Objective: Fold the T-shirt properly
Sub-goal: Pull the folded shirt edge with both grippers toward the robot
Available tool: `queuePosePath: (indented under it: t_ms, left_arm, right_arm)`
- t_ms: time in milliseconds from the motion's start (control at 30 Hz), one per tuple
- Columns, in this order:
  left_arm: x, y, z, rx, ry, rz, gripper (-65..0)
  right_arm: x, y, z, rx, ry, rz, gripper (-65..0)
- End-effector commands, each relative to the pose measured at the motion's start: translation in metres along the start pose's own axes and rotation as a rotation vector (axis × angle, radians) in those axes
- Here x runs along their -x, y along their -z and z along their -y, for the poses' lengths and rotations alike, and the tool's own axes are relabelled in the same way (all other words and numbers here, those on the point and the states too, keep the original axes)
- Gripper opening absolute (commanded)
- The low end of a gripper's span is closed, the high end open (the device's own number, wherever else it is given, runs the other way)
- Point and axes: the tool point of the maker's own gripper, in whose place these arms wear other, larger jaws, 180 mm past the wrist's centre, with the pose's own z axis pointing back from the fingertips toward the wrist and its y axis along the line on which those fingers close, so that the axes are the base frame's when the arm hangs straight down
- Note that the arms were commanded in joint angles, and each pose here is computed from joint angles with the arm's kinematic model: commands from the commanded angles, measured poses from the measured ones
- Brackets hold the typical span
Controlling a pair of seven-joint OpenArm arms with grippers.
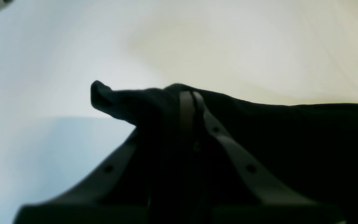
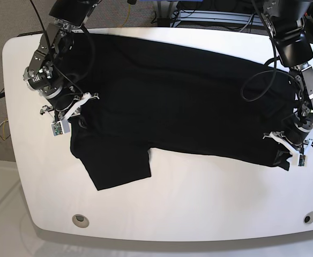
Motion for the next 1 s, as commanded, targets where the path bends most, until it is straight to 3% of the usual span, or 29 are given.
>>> queuePosePath:
  t_ms: [0, 467, 967]
  left_arm:
    - [-0.033, -0.004, -0.003, -0.003, 0.036, 0.075, -65.0]
    - [-0.055, -0.026, 0.002, -0.018, 0.16, 0.074, -65.0]
    - [-0.041, -0.047, 0.007, -0.02, 0.233, 0.033, -65.0]
  right_arm:
    - [-0.016, -0.004, 0.001, -0.001, -0.021, 0.054, -65.0]
    - [-0.016, -0.022, -0.002, 0.023, -0.067, 0.061, -65.0]
    - [-0.004, -0.033, -0.004, 0.032, -0.084, 0.036, -65.0]
